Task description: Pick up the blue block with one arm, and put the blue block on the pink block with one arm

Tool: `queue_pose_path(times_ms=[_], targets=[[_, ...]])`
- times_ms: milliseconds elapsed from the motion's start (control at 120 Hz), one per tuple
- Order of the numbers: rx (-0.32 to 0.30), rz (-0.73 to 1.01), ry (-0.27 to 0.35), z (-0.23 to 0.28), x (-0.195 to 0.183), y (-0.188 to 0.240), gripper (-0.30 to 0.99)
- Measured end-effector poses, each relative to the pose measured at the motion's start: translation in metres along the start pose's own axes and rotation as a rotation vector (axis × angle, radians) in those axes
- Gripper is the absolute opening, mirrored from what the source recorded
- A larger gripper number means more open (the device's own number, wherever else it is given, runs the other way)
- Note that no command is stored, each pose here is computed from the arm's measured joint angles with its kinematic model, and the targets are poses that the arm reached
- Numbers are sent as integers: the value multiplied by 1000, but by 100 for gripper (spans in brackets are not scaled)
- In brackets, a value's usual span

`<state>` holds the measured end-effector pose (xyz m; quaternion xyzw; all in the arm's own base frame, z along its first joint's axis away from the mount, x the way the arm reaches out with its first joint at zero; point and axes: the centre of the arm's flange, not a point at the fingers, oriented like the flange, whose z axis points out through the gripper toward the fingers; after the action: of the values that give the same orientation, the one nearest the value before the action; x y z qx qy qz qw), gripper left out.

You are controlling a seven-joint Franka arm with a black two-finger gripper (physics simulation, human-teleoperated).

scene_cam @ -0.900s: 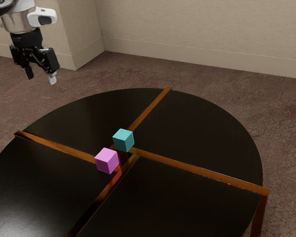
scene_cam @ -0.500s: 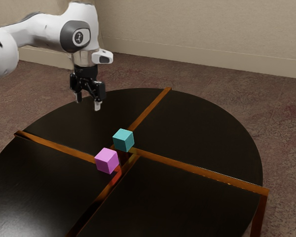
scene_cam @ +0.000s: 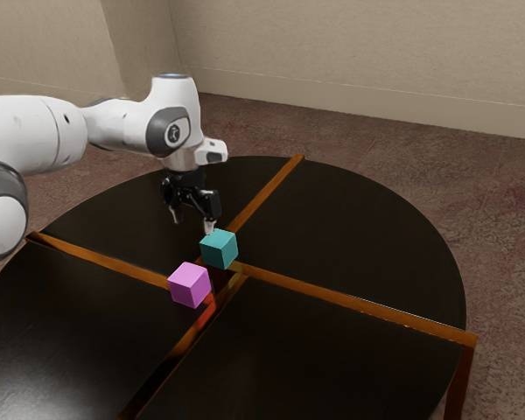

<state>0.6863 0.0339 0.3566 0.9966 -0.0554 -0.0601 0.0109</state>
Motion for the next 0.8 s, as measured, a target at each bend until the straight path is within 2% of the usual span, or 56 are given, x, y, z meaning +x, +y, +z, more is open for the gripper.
queue_pose_path(times_ms=[125, 325, 800], targets=[[-6, -12, 26, 27, 19, -1, 69], [-21, -55, 73, 34, 30, 1, 69], [-39, -128, 107, 66, 51, 1, 69]])
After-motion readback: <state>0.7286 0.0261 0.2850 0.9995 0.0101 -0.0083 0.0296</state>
